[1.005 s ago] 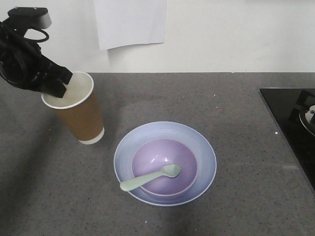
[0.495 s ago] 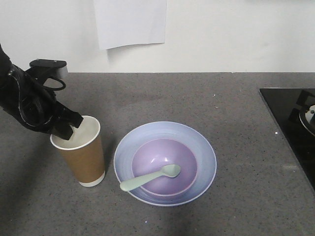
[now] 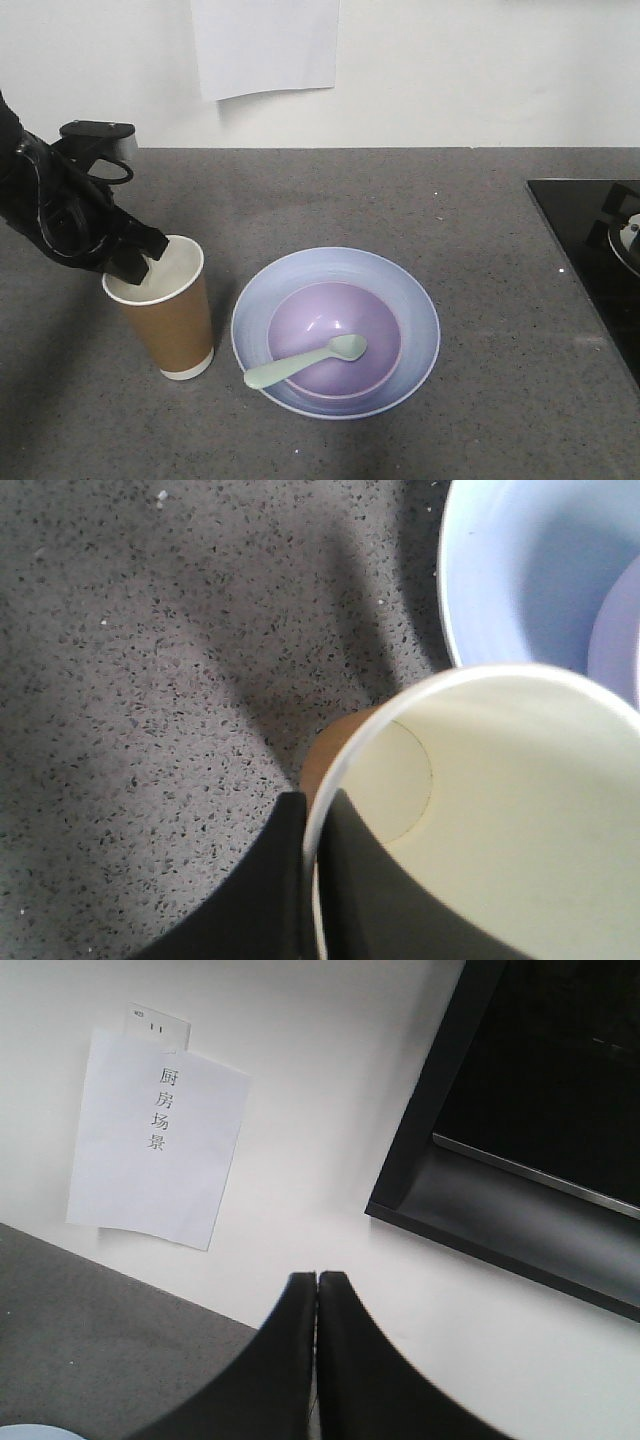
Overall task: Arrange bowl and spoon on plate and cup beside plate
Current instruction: 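Slide the brown cup with the left gripper toward the plate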
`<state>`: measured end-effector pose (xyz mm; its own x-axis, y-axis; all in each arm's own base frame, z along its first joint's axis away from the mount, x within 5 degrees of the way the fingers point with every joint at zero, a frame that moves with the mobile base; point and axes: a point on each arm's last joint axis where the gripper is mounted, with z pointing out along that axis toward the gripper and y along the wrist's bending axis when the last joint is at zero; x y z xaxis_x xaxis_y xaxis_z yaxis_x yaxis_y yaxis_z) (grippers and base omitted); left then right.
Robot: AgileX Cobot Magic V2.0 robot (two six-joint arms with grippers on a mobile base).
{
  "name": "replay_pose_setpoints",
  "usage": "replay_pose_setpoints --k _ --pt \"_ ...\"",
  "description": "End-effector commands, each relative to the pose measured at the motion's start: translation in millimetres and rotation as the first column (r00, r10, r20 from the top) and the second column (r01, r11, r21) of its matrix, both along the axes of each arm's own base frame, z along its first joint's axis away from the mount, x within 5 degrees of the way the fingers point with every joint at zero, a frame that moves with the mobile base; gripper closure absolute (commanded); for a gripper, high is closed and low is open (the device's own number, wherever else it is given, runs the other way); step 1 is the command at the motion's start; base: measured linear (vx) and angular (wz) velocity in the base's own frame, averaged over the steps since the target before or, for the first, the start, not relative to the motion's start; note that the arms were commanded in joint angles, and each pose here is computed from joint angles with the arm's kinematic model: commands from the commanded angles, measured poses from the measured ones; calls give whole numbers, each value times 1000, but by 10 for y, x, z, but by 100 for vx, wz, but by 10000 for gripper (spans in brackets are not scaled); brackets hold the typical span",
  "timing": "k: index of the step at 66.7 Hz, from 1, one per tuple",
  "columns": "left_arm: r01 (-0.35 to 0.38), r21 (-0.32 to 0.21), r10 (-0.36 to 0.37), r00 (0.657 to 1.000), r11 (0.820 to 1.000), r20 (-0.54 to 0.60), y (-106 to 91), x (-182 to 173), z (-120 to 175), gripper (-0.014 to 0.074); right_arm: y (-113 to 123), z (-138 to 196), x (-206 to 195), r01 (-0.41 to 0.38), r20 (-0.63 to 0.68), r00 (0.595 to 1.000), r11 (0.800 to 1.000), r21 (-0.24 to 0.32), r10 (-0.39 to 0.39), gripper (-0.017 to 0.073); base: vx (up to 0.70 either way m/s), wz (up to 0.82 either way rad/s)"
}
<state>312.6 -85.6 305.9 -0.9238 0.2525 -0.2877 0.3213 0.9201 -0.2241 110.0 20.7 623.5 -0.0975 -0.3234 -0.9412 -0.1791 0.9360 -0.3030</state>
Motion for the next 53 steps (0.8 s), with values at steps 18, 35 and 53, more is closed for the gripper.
replay_pose_setpoints --k 18,35,53 --pt "-2 -34 4 998 999 55 -22 -58 169 463 -35 44 -49 15 33 999 1000 3 -15 564 0 0" --pt "-3 -37 6 998 999 67 -22 -55 199 357 -35 44 -49 15 33 999 1000 3 -15 564 0 0" --pt "-3 -37 5 998 999 66 -22 -56 199 316 -35 44 -49 15 33 999 1000 3 -15 564 0 0"
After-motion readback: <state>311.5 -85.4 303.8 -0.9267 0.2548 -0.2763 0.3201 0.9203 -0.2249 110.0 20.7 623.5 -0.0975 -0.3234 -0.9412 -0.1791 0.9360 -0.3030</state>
